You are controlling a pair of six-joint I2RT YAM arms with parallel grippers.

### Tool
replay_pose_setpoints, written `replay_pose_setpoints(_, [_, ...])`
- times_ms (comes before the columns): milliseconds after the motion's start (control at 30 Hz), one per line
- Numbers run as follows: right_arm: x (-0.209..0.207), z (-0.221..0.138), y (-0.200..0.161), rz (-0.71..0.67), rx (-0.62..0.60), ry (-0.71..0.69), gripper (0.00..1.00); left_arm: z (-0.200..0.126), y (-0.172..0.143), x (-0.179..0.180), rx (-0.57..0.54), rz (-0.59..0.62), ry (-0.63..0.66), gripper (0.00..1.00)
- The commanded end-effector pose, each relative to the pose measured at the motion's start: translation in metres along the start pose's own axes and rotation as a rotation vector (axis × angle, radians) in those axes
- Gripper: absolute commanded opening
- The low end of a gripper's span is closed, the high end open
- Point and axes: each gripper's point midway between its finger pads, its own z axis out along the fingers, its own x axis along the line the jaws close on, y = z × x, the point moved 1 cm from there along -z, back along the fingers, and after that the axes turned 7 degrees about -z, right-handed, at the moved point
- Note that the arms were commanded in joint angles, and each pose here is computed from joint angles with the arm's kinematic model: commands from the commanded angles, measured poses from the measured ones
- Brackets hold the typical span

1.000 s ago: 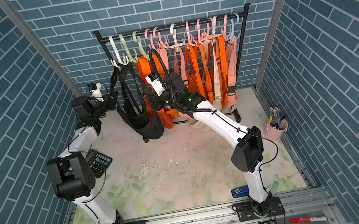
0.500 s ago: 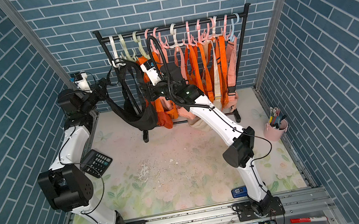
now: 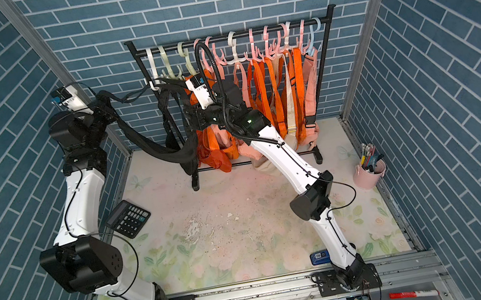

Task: Take the bag off the hook
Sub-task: Pick up the bag from the hook.

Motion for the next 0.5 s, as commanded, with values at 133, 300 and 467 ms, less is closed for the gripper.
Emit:
replay_pose_setpoints(133, [-0.014,-0.004,0.049,0.001,-0.214,-0.034,0.00,-0.011,0.061,-0.037,-0.113,-0.053,-0.022,0.00])
replay_pose_setpoints(300, [-0.024,-0.010,0.069,-0.011,-0.311,-0.062,0.00,-0.013,0.089,-0.054,-0.176,-0.065,-0.055,0.00])
replay_pose_setpoints(467, [-0.038,-0.020,0.086,-0.006,-0.382,-0.107,0.00,-0.007,0.103,-0.060,-0.212,-0.084,-0.080,0.00])
